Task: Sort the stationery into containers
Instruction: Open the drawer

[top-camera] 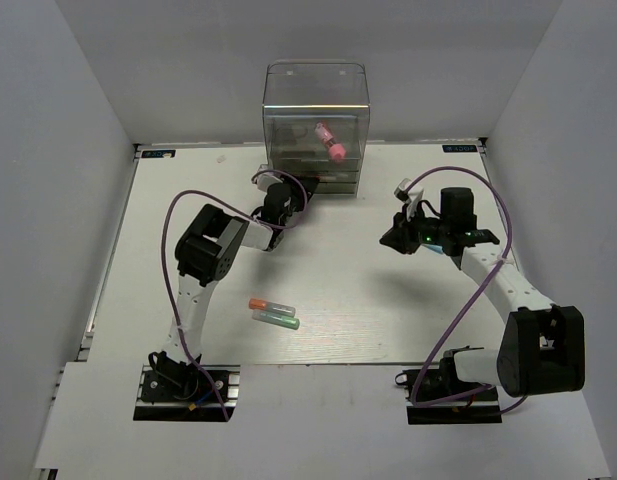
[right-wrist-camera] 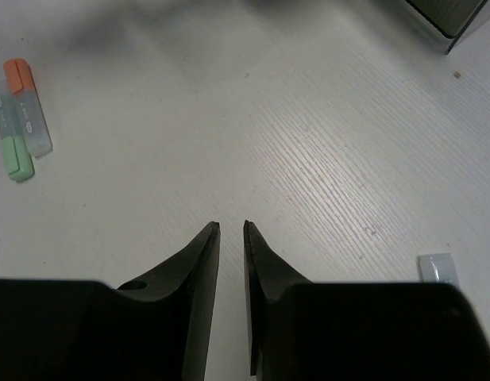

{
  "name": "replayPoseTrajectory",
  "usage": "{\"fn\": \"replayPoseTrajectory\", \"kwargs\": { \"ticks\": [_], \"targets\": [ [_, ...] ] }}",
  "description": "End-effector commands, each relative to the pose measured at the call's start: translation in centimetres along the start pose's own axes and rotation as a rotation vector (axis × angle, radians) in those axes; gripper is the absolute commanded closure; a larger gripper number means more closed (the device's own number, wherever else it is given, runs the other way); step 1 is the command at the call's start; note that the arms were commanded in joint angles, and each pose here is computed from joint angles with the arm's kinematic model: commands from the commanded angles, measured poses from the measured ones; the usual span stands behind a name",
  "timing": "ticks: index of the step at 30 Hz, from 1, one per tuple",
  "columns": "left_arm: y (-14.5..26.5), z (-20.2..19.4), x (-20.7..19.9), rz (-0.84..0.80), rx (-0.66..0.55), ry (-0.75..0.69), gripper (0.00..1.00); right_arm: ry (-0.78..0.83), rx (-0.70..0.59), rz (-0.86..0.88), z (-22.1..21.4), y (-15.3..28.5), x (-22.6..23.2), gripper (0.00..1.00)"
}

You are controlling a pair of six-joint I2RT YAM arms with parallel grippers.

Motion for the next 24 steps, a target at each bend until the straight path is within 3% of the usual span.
{"fn": "replayPoseTrajectory", "kwargs": {
  "ticks": [1,11,16,20,21,24],
  "targets": [
    [-1.0,1.3,0.0,0.016,-0.055,0.018,0.46,0.010,-0.022,0.019,0.1,0.0,0.0,0.75],
    [-0.8,1.1,1.0,0.035,-0.061,0.054,0.96,0.008,-0.033,0.020,0.2,0.4,-0.2,0.75],
    [0.6,1.1,1.1,0.024,-0.055,0.056,1.00,0.002,-0.029,0.015,-0.1,0.4,-0.4,0.71],
    [2.3,0.3,1.4,0.020,-0.023,0.053,1.00,0.001,-0.012,-0.023,-0.2,0.4,-1.0,0.41],
    [2.7,0.0,0.8,0.004,-0.018,0.054,1.00,0.000,-0.010,-0.030,-0.3,0.5,-1.2,0.28],
    [3.6,0.2,0.7,-0.003,-0.019,0.055,1.00,-0.009,-0.002,-0.041,-0.7,0.5,-1.3,0.23]
  ]
}}
Point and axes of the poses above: each gripper's point midway between its finger pads, its own y axis back along the fingers, its own x axis along the line the jaws close on, z = x × y, the point moved 4 cm from there along y, back along the fingers, and after that the axes turned 4 degrees about y, right-handed, at the moved point
